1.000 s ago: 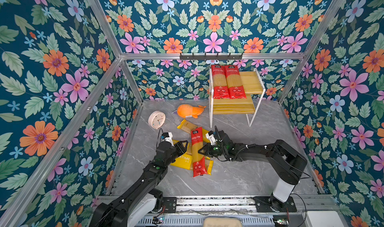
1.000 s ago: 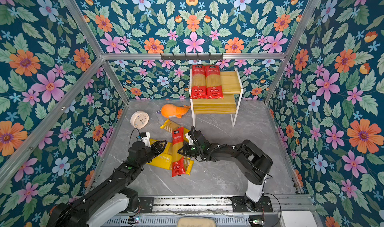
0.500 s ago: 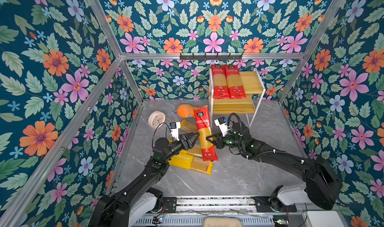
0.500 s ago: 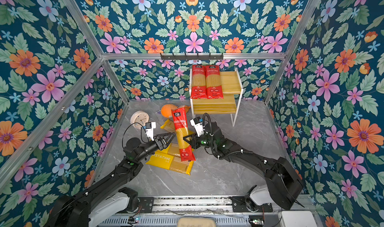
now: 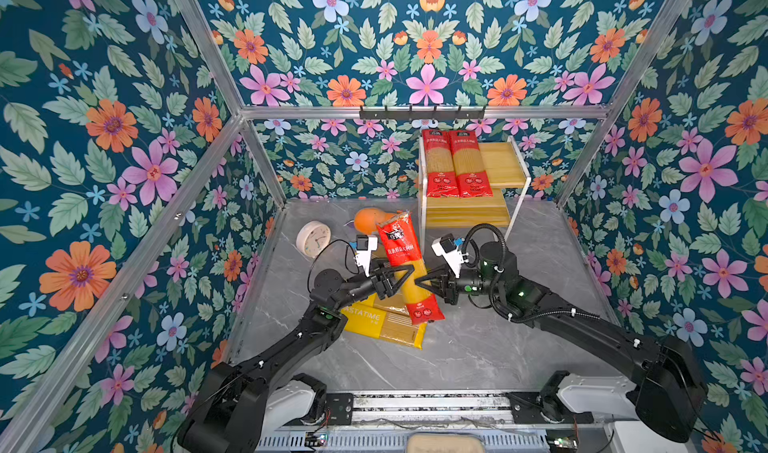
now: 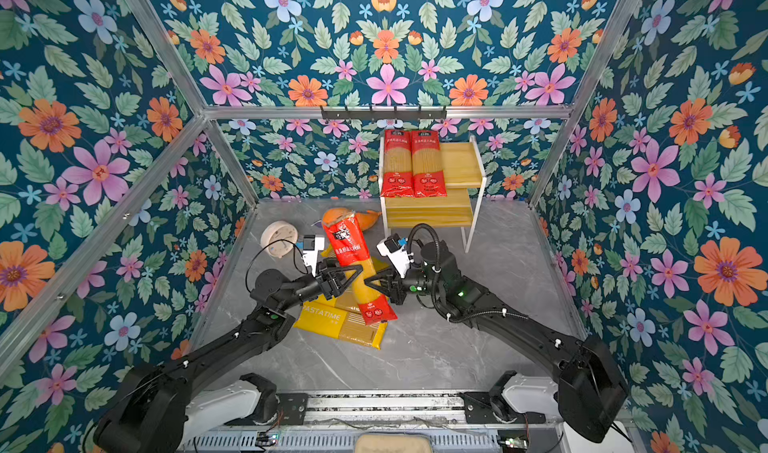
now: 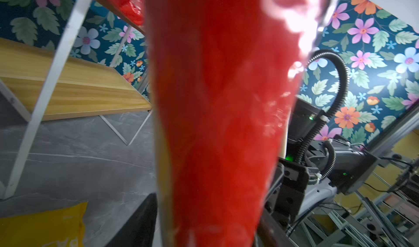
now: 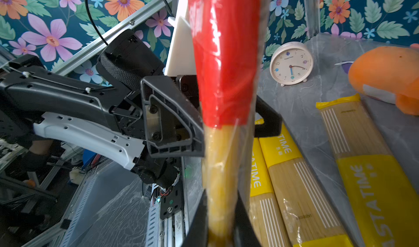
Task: Place and organize the pasta boxes and bags onto the shelf
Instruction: 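Lift the red bag upright with the right gripper while the left gripper steadies it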
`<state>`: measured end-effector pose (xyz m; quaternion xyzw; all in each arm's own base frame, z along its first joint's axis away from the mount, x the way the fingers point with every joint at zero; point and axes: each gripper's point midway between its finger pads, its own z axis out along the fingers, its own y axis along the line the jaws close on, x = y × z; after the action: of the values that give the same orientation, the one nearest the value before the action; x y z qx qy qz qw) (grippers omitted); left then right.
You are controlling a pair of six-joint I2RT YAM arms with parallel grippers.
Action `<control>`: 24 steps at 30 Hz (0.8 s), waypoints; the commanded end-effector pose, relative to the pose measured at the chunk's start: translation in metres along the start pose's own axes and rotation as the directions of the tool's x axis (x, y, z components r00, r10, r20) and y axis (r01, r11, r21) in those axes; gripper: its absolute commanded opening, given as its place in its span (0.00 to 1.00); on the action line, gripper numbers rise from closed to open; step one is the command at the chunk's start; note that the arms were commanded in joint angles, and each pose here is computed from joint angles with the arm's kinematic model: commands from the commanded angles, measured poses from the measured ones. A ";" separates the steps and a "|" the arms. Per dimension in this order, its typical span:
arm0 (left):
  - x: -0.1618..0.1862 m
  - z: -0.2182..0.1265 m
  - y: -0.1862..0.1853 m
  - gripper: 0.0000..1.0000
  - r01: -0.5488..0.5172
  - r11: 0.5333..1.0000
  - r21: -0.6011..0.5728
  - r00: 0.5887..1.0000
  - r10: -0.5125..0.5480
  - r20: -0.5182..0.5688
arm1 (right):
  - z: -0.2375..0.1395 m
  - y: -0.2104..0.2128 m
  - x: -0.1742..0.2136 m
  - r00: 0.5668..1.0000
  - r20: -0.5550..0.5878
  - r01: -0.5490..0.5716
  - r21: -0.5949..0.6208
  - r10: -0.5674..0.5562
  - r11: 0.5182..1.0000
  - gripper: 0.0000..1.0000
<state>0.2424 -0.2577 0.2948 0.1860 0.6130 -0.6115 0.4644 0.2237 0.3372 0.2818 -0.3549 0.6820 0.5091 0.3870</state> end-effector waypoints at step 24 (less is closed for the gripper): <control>-0.052 0.022 -0.028 0.07 -0.118 0.993 0.026 0.987 0.114 0.116 | -0.032 -0.040 0.010 0.974 0.187 -0.147 0.097 0.127 0.984 0.60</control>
<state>0.2475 -0.2720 0.3255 0.2040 0.5993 -0.6061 0.4816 0.2377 0.3083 0.2611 -0.2904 0.6868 0.5191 0.4176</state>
